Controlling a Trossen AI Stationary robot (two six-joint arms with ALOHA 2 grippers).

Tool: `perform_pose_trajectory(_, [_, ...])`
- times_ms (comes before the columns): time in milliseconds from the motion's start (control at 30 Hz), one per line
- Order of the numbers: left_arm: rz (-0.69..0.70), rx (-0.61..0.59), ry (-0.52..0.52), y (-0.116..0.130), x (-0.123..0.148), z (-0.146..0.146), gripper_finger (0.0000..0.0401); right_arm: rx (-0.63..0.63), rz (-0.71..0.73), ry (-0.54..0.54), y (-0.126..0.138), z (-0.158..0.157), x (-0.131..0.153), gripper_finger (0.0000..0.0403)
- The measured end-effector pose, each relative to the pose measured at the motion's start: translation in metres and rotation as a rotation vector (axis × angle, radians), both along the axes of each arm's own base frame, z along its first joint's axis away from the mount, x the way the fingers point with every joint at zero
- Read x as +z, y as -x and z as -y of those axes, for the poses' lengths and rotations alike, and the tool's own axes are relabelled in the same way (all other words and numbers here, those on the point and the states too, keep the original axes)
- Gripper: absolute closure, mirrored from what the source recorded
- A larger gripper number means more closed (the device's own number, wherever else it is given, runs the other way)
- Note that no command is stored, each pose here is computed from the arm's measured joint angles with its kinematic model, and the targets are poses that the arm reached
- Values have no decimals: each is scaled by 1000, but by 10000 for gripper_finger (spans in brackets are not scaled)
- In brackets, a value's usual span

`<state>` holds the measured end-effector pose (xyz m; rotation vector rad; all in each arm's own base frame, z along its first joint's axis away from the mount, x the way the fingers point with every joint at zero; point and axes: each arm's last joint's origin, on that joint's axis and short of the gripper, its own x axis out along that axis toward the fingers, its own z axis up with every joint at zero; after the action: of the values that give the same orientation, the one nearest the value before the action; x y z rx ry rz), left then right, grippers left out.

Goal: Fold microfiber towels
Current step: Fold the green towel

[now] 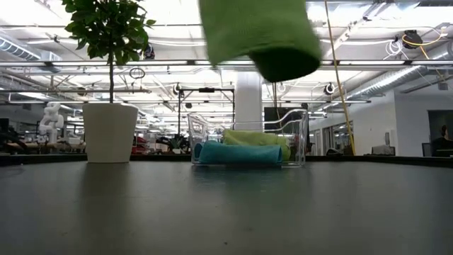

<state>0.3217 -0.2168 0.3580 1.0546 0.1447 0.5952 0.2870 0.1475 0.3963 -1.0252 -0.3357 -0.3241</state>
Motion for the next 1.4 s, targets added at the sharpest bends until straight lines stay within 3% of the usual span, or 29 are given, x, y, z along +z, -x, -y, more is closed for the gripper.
perform_pose_trajectory(233, [16, -43, 12, -5, -2, -3, 208, 35, -8, -3, 0, -1, -1, 403])
perform_pose_trajectory(433, [43, 14, 23, -6, 4, -11, 220, 38, -58, 8, -3, -2, -6, 403])
perform_pose_trajectory(567, [19, 16, 0, -3, 3, -7, 276, -7, -83, 41, -3, -1, -8, 403])
perform_pose_trajectory(700, [32, -13, 16, 11, 15, -3, 368, -56, -113, 71, -4, -1, -10, 403])
perform_pose_trajectory(767, [35, -18, 29, 18, 22, -3, 389, -92, -123, 81, -4, 0, -10, 403])
perform_pose_trajectory(1100, [9, -38, 149, 46, 42, -13, 395, -118, -156, 95, -2, 4, -14, 403])
perform_pose_trajectory(1400, [-12, -32, 248, 51, 58, -75, 397, -178, -134, 177, -9, 32, -9, 403])
